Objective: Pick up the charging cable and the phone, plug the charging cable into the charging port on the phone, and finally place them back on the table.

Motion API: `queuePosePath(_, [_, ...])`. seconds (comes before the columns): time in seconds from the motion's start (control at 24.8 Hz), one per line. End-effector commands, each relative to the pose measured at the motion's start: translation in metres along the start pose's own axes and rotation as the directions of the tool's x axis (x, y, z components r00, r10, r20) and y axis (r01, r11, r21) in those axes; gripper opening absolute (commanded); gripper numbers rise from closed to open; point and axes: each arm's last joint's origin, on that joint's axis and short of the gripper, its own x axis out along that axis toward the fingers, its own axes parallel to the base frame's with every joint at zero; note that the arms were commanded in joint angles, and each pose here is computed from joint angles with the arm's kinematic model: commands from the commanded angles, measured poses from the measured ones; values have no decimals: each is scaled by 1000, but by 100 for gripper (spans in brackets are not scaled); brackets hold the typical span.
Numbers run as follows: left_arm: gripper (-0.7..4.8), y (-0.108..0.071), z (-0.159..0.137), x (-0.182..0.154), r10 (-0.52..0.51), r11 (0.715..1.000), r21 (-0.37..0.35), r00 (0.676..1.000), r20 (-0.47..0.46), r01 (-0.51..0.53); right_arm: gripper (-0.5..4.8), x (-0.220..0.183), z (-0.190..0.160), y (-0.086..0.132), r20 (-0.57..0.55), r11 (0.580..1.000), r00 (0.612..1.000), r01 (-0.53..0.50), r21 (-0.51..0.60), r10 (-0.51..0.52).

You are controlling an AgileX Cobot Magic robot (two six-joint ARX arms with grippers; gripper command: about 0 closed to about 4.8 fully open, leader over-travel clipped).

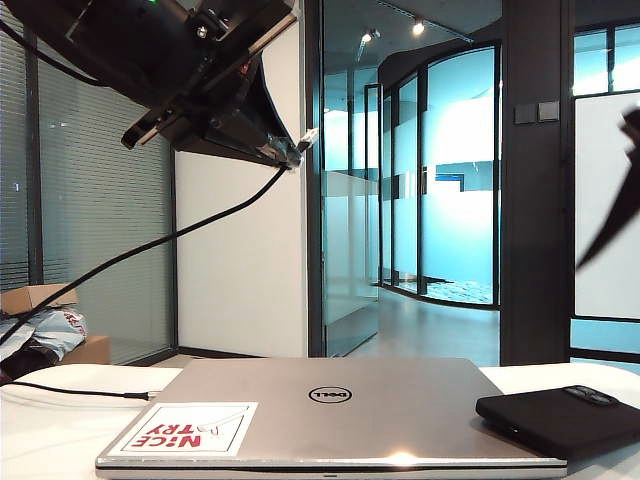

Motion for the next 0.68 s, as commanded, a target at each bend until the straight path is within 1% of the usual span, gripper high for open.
queuePosePath(0.04, [-7,-1,4,-1,-5,1000,5,1000,24,5,363,9,-4,-14,72,992,993,-96,83,90])
queuePosePath(0.12, [-7,-1,4,-1,-5,1000,5,1000,24,5,363,12,-8,-22,104,985,987,-135,105,125])
queuePosePath(0.32, [-7,-1,4,-1,-5,1000,5,1000,24,5,357,14,-9,-31,183,987,982,-77,139,51])
queuePosePath(0.52, [-7,-1,4,-1,-6,1000,5,1000,24,5,359,20,-5,-33,195,988,979,-80,134,53])
queuePosePath(0.68, [-7,-1,4,-1,-5,1000,5,1000,24,5,360,33,2,-39,194,986,980,-80,145,51])
